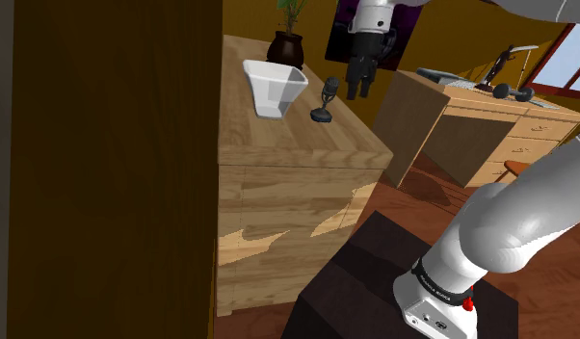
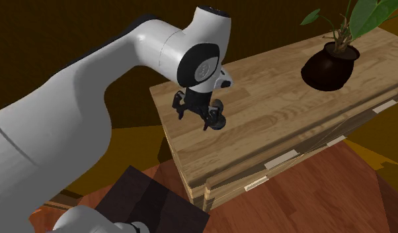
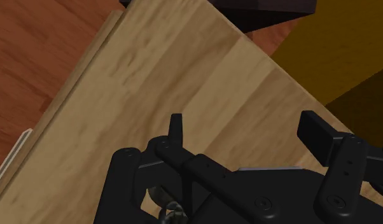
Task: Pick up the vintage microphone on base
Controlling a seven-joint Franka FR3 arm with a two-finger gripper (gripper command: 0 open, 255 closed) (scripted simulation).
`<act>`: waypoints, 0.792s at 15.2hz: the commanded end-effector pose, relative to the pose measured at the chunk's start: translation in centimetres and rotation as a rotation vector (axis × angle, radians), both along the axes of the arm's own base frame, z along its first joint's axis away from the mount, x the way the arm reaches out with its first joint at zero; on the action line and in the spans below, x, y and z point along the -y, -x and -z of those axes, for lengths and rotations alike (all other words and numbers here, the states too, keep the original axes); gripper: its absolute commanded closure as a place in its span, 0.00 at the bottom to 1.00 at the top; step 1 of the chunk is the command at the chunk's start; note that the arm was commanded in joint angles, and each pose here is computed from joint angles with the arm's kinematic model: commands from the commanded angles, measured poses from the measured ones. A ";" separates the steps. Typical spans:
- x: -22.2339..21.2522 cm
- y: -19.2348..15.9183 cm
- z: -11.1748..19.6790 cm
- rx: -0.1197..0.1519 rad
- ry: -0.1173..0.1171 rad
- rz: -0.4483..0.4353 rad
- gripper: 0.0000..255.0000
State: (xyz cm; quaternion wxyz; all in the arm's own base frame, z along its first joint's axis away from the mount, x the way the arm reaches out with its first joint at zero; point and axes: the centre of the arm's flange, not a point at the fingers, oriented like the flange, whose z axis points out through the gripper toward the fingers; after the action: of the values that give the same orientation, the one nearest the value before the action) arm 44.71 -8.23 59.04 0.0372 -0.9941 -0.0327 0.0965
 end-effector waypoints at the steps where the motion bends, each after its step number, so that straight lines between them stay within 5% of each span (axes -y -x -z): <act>1: 1.0 -2.8 -0.9 -0.008 0.002 -0.014 0.00; 8: 3.7 -11.3 -3.3 -0.034 0.007 -0.060 0.00; 12: 3.7 -11.4 -1.2 -0.034 0.007 -0.060 0.00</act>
State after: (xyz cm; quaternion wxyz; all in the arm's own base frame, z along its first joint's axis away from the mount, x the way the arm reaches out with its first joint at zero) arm 55.97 -11.87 60.68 0.0316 -0.9910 -0.0611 0.1148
